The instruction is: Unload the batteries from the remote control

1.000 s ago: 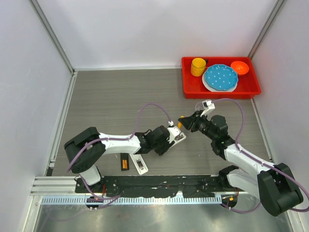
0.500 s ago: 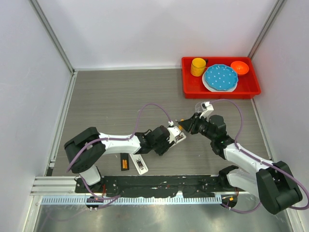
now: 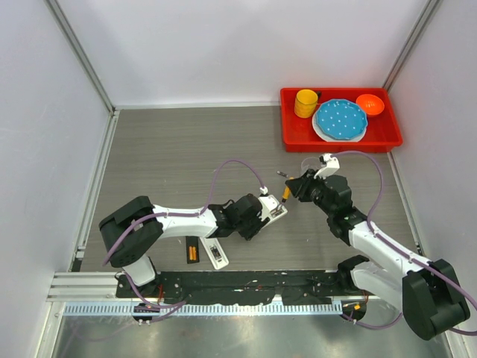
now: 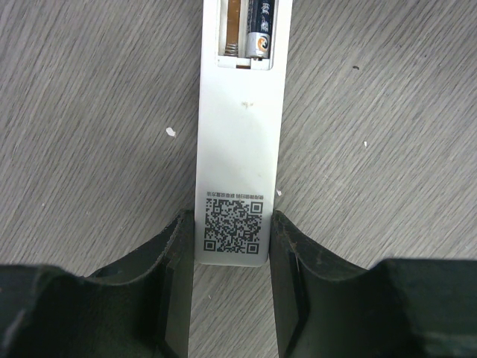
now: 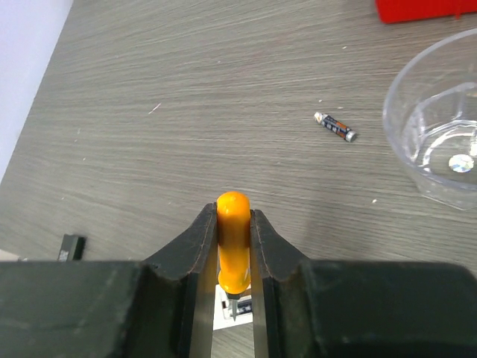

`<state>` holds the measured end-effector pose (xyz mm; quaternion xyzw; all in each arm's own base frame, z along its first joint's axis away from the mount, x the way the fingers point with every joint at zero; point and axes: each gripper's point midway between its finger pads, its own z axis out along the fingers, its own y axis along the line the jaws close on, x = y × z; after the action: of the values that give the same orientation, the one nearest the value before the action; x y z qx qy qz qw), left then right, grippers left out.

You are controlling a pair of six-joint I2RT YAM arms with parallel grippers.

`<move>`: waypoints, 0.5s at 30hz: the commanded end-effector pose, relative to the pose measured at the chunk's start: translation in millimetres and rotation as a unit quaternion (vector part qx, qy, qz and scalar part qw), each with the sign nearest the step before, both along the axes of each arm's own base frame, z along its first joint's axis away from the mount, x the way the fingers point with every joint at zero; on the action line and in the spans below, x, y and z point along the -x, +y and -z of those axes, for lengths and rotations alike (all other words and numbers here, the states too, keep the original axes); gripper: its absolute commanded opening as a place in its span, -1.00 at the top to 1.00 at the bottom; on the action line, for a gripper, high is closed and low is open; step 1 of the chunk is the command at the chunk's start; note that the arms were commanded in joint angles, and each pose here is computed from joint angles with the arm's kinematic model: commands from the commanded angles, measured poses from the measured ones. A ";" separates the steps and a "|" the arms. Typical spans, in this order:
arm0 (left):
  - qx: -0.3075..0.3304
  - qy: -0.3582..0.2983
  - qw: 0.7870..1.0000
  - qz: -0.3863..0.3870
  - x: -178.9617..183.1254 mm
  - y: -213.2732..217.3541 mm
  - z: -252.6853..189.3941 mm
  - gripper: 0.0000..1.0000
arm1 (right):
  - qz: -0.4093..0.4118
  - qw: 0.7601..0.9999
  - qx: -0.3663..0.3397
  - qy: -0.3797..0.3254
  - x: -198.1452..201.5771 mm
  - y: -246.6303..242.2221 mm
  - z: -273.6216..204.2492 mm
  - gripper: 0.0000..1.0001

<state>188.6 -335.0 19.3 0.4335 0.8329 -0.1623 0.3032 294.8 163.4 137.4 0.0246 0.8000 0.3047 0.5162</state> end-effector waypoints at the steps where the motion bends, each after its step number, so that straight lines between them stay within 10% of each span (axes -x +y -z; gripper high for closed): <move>1: -0.036 0.036 0.999 0.009 14.3 11.9 22.8 1.00 | 0.039 0.998 0.009 -0.045 -16.1 -11.2 -30.4 0.98; 15: -0.040 0.039 0.998 0.010 14.8 11.8 24.7 1.00 | 0.048 0.997 0.014 -0.067 -16.9 -16.4 -38.4 0.98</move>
<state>189.1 -335.8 19.3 0.4337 0.8333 -0.1614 0.3023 302.5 149.4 144.9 0.0343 0.7955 0.2677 0.5425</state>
